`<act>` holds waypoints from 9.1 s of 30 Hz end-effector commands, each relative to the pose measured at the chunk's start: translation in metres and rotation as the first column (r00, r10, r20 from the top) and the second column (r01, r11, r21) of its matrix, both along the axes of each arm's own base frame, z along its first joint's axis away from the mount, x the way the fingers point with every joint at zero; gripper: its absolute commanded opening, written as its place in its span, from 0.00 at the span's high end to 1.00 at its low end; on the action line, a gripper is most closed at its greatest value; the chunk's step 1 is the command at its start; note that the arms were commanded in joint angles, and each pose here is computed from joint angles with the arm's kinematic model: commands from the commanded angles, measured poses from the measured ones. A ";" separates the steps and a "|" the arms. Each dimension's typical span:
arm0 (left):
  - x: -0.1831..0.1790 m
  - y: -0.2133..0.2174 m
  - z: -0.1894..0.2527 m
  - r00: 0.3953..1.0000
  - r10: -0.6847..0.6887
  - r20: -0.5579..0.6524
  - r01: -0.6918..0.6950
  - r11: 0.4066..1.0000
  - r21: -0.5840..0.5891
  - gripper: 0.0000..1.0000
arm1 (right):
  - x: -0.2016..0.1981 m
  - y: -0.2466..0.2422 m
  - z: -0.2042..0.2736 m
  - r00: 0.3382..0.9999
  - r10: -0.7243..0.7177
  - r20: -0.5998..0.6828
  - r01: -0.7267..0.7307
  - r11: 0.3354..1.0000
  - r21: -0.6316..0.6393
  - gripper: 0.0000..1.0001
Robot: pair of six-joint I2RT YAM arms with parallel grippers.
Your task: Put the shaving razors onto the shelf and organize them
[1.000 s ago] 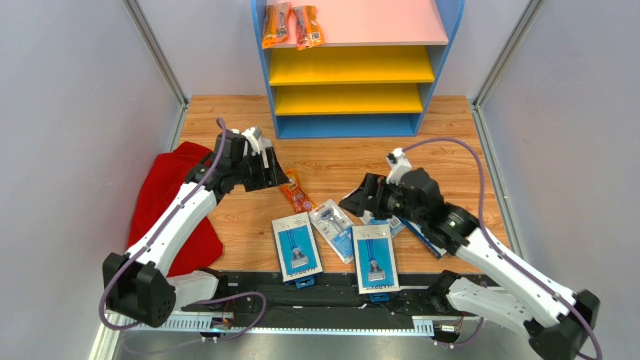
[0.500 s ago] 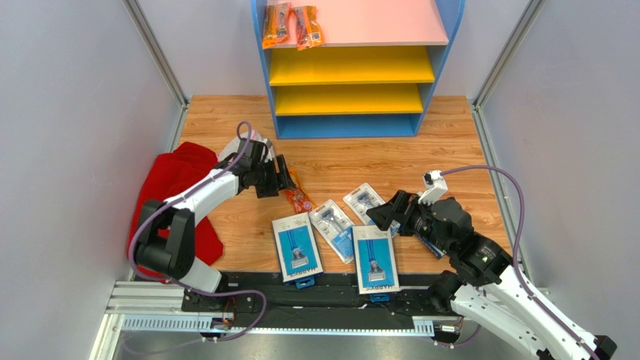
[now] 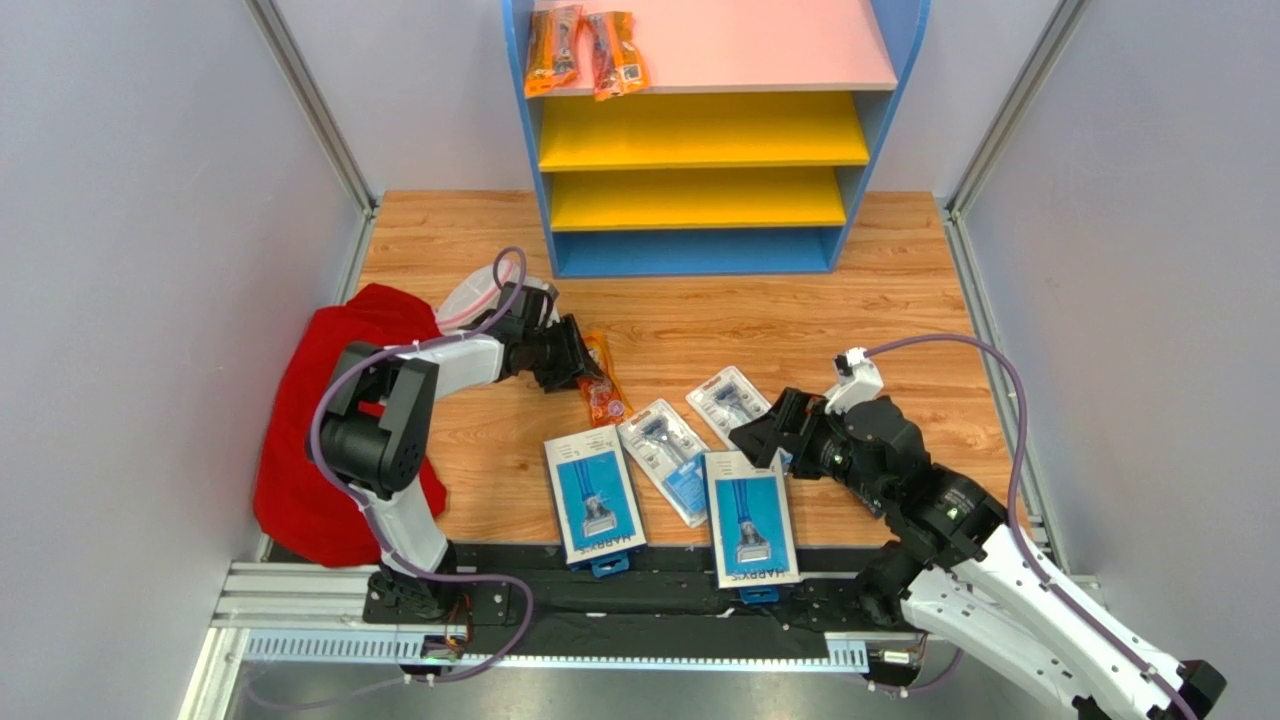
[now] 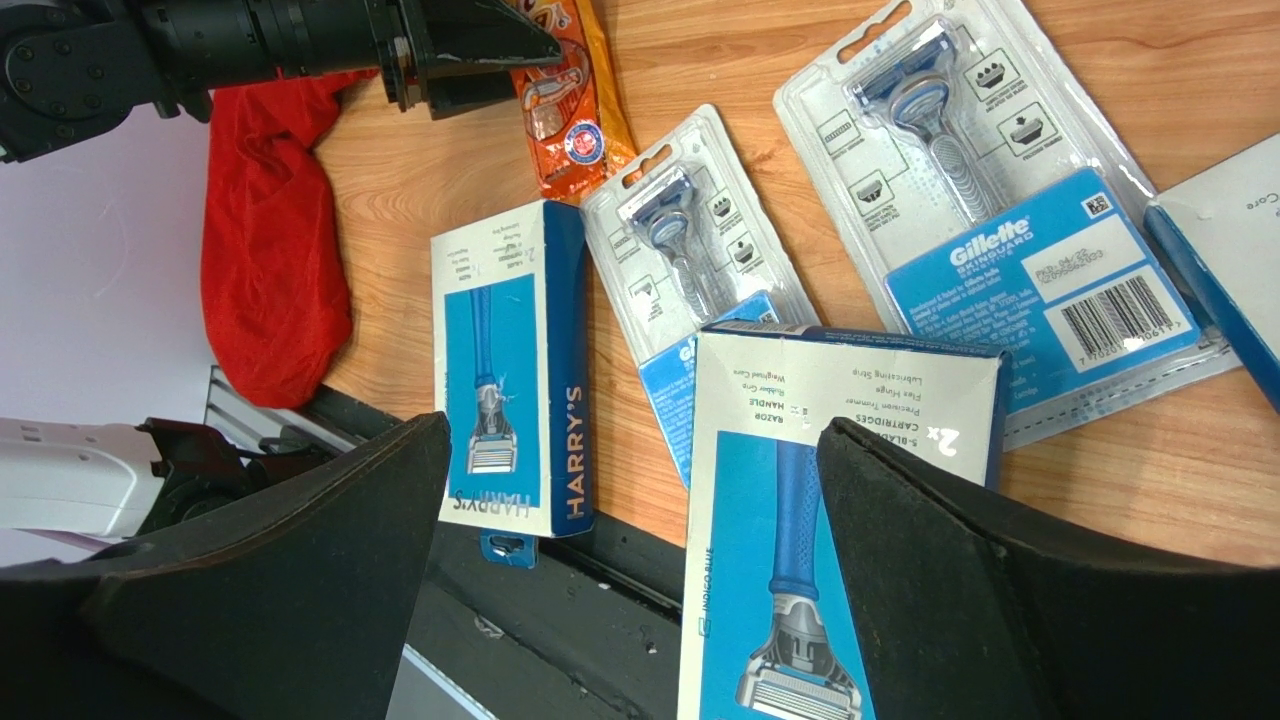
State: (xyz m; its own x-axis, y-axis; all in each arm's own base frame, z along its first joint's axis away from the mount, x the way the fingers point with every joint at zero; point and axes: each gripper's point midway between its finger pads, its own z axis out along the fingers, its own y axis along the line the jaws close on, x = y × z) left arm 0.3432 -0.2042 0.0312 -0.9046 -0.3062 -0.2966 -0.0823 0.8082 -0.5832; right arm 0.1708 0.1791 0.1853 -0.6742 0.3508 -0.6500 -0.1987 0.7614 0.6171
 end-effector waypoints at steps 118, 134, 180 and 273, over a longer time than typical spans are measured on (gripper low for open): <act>-0.142 0.055 0.166 0.954 -0.120 0.275 0.110 0.993 0.052 0.32 | 0.091 0.136 0.215 0.928 0.221 0.298 -0.278 0.946 0.165 1.00; -0.151 0.056 0.154 0.960 -0.133 0.246 0.124 0.991 0.052 0.32 | 0.159 0.166 0.294 0.916 0.247 0.317 -0.309 0.937 0.164 1.00; -0.169 0.051 0.137 0.964 -0.148 0.220 0.153 0.988 -0.006 0.34 | 0.385 0.082 0.305 0.986 -0.112 0.123 0.001 0.742 0.671 0.99; -0.177 0.049 0.143 0.958 -0.129 0.257 0.148 0.988 -0.053 0.37 | 0.352 0.105 0.285 0.994 0.002 0.107 -0.068 0.790 0.610 0.66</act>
State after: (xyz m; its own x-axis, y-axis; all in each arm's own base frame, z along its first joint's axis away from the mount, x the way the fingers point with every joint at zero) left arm 0.1669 -0.1544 0.1706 -0.8456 -0.2064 -0.4923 0.1745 0.7647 -0.6203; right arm 0.5355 0.2815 0.4480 -0.6308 0.6901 -0.3549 -0.2536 0.2489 0.9347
